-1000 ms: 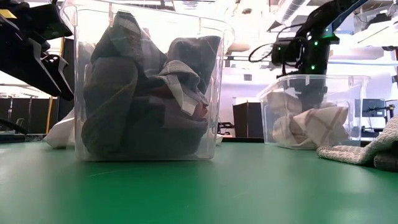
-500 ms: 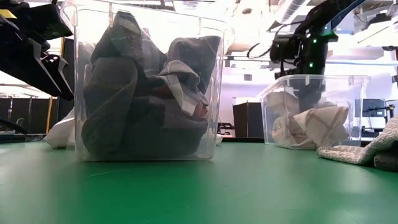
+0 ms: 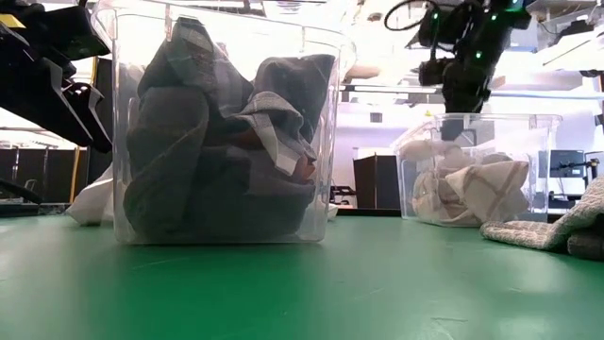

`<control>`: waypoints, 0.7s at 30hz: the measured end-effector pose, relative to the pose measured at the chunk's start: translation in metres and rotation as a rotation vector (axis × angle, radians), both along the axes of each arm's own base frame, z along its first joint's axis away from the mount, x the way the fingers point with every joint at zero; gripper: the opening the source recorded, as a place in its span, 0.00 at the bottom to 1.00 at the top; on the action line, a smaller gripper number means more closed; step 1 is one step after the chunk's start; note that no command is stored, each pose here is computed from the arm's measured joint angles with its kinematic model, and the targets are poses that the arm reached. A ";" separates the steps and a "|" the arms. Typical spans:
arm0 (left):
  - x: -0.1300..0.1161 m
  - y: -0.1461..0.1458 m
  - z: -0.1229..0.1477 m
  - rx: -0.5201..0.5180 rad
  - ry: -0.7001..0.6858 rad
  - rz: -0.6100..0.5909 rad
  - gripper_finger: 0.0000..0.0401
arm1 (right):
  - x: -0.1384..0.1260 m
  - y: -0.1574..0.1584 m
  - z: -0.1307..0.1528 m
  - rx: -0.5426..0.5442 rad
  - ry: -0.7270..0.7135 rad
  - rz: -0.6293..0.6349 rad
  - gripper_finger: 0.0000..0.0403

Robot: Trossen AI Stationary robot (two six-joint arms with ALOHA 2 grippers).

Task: Sort towels by color in basket
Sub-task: Put the white stripe towel into the top transparent bin

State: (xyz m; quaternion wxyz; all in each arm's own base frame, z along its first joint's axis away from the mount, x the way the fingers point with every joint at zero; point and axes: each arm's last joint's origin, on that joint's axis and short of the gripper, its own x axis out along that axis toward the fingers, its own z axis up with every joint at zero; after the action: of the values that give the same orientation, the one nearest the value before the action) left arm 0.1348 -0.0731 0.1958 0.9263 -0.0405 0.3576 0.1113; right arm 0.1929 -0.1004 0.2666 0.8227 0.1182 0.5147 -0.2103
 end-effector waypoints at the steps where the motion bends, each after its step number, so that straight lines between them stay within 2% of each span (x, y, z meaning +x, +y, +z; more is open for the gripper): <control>1: 0.000 0.000 0.000 0.000 0.000 0.000 0.55 | -0.001 0.000 0.003 -0.006 -0.012 -0.002 0.54; 6: 0.000 0.000 0.000 -0.002 -0.001 0.002 0.55 | -0.004 0.001 0.017 -0.045 -0.073 -0.010 0.53; 11: 0.000 0.000 0.000 -0.001 -0.001 0.001 0.55 | -0.003 -0.003 0.022 -0.149 -0.088 -0.062 0.48; 21: 0.000 0.000 0.000 -0.001 0.000 0.001 0.55 | 0.014 -0.024 -0.007 -0.120 0.027 -0.106 0.35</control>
State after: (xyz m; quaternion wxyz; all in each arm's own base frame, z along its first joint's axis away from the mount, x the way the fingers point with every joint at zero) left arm 0.1348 -0.0731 0.1959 0.9264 -0.0411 0.3574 0.1115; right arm 0.2072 -0.1243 0.2598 0.8090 0.0930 0.5053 -0.2857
